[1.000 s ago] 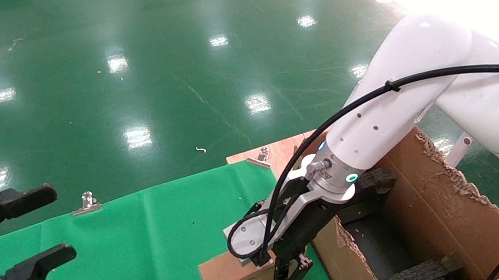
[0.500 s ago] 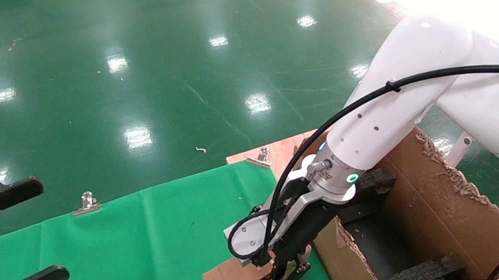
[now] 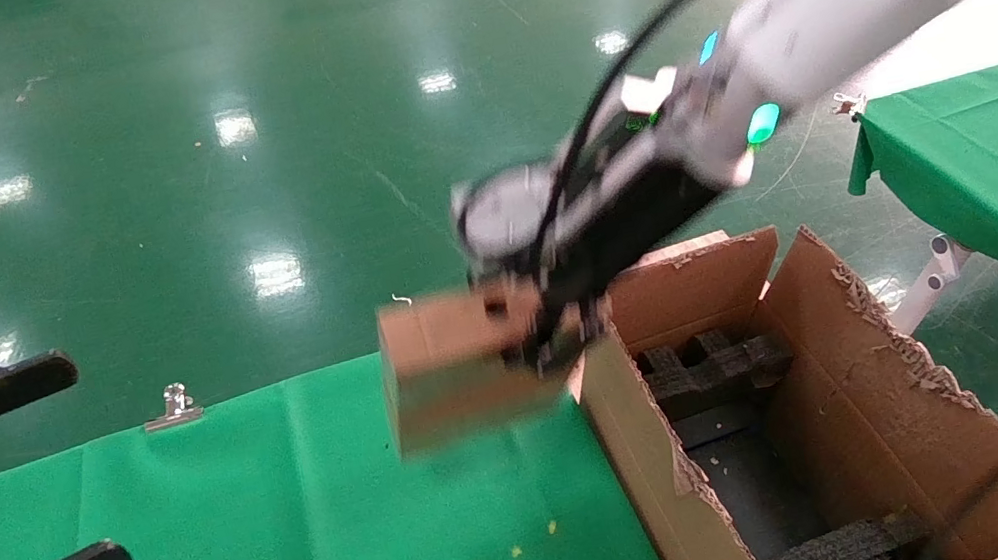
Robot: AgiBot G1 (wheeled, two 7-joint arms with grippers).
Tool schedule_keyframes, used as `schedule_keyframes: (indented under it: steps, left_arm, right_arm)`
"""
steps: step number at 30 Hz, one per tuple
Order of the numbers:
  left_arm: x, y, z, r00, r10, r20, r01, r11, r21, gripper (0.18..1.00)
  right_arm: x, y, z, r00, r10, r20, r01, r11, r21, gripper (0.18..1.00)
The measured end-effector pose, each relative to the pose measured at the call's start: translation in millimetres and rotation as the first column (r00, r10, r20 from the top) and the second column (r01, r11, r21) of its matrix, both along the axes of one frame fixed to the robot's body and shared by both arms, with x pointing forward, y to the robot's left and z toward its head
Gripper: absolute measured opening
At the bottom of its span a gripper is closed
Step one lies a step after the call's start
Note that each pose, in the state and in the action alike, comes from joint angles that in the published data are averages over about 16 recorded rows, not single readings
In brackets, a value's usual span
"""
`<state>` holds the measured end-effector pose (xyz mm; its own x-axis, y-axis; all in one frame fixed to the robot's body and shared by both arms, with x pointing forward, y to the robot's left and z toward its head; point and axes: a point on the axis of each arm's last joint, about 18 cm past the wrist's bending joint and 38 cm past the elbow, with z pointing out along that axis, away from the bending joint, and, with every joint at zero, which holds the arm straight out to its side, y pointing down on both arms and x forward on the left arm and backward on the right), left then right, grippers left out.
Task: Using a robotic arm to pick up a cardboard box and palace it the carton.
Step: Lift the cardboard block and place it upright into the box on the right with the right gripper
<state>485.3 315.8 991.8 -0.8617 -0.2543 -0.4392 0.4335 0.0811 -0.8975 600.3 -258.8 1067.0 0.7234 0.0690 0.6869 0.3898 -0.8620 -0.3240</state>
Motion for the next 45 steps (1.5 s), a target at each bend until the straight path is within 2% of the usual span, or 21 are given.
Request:
schedule_keyframes:
  steps: [8,14,20,31,45]
  left_arm:
    - [0.0,0.0,0.0,1.0,0.0,0.0,0.0,1.0,0.0,1.001]
    - [0.0,0.0,0.0,1.0,0.0,0.0,0.0,1.0,0.0,1.001]
    - [0.0,0.0,0.0,1.0,0.0,0.0,0.0,1.0,0.0,1.001]
    - [0.0,0.0,0.0,1.0,0.0,0.0,0.0,1.0,0.0,1.001]
    - [0.0,0.0,0.0,1.0,0.0,0.0,0.0,1.0,0.0,1.001]
  right_arm:
    - [-9.6,-9.4,56.7,0.997,0.008,0.083,-0.011,1.0,0.029,0.385]
    - [-15.2,-21.1,74.9,0.994,0.008,0.113,-0.011,1.0,0.023,0.381]
    - [-22.0,-51.5,82.5,0.991,-0.028,0.131,0.026,0.999,0.021,0.379]
    - [-45.2,-137.2,75.7,0.977,-0.179,0.119,0.172,0.983,0.065,0.375]
    - [-87.2,-221.8,29.3,0.934,-0.357,-0.003,0.355,0.928,0.112,0.368]
